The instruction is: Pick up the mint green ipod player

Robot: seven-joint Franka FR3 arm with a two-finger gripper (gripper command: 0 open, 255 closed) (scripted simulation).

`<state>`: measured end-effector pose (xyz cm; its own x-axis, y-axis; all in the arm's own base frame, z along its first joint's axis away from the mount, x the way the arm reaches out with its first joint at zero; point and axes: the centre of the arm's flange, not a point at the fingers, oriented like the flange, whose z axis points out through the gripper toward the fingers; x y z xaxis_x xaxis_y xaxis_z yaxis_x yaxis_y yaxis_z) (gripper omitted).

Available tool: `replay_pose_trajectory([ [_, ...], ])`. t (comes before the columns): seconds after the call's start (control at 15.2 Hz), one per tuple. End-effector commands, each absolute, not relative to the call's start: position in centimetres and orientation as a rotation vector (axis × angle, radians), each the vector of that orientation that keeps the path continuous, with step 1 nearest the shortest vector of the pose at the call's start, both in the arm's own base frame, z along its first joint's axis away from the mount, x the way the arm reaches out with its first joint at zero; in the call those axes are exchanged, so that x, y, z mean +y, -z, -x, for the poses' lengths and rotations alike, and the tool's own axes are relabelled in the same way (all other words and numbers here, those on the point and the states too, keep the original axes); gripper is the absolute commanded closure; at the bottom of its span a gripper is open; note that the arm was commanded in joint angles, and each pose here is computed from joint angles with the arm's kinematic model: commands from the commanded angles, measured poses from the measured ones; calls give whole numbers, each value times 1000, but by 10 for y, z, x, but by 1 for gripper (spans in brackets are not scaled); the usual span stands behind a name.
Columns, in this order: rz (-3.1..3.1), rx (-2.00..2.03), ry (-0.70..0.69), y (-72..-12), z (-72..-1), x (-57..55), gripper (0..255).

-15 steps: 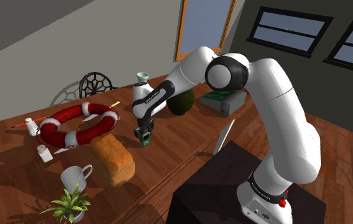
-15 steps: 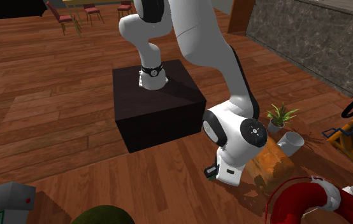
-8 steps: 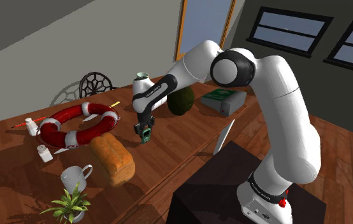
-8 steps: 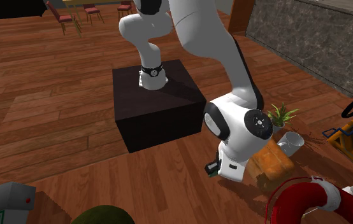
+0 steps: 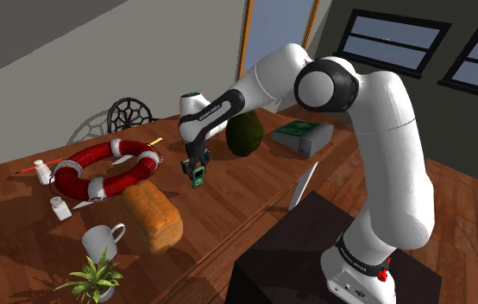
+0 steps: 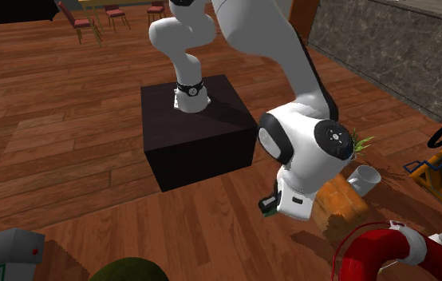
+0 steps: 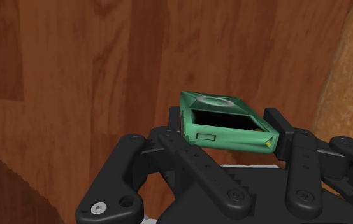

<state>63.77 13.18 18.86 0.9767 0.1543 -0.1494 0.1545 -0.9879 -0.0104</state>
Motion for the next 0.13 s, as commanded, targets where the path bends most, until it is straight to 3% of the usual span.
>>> replay_pose_trajectory([
  [0.0, -3122, 244, 236, -194, -638, 132, 255],
  [0.07, -3122, 244, 236, -194, -638, 132, 255],
])
